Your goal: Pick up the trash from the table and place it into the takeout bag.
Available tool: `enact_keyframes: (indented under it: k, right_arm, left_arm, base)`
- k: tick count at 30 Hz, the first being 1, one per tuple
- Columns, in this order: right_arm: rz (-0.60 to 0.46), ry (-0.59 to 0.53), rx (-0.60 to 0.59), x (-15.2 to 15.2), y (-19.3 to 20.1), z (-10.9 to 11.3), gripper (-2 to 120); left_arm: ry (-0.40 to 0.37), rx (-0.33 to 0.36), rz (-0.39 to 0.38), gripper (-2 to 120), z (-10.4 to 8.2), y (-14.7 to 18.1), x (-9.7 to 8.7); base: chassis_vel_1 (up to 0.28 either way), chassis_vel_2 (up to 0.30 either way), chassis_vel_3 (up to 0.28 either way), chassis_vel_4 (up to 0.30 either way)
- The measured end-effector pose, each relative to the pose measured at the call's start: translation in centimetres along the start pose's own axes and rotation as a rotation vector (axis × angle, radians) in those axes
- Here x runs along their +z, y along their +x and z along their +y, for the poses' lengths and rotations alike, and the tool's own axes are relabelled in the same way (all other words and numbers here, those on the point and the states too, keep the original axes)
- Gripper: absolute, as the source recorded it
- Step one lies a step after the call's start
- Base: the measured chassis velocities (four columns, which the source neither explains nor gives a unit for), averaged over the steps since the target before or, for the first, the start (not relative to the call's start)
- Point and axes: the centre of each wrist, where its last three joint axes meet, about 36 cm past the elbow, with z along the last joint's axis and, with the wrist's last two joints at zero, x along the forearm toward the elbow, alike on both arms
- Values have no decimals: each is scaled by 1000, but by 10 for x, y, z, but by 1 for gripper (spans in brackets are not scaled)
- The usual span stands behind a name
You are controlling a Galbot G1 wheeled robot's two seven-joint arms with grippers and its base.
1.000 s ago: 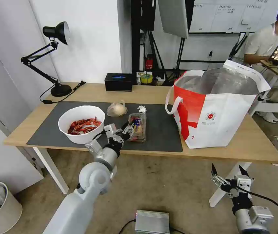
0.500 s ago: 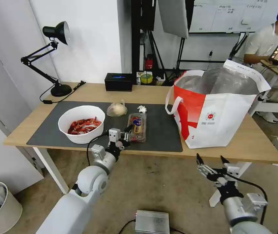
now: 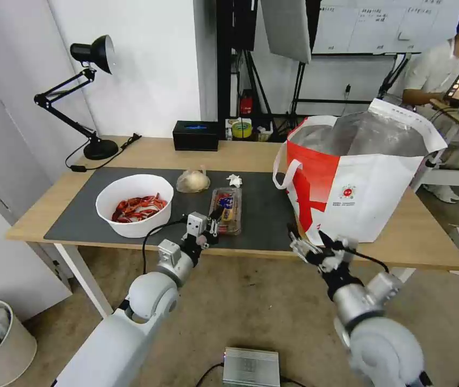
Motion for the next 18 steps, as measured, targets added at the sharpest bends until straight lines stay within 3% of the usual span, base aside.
enact_keyframes:
  k: [7,18]
  right_arm:
    - [35,-60,-19,11,-32,3,100]
    - [70,-153,-41,17,-85,13,100]
  left_arm:
    - [-91,12,3,0,4,-1,9]
    - [-161,25,4,0,6,-3,14]
  base:
    - [0,0,0,0]
    - [0,0,0,0]
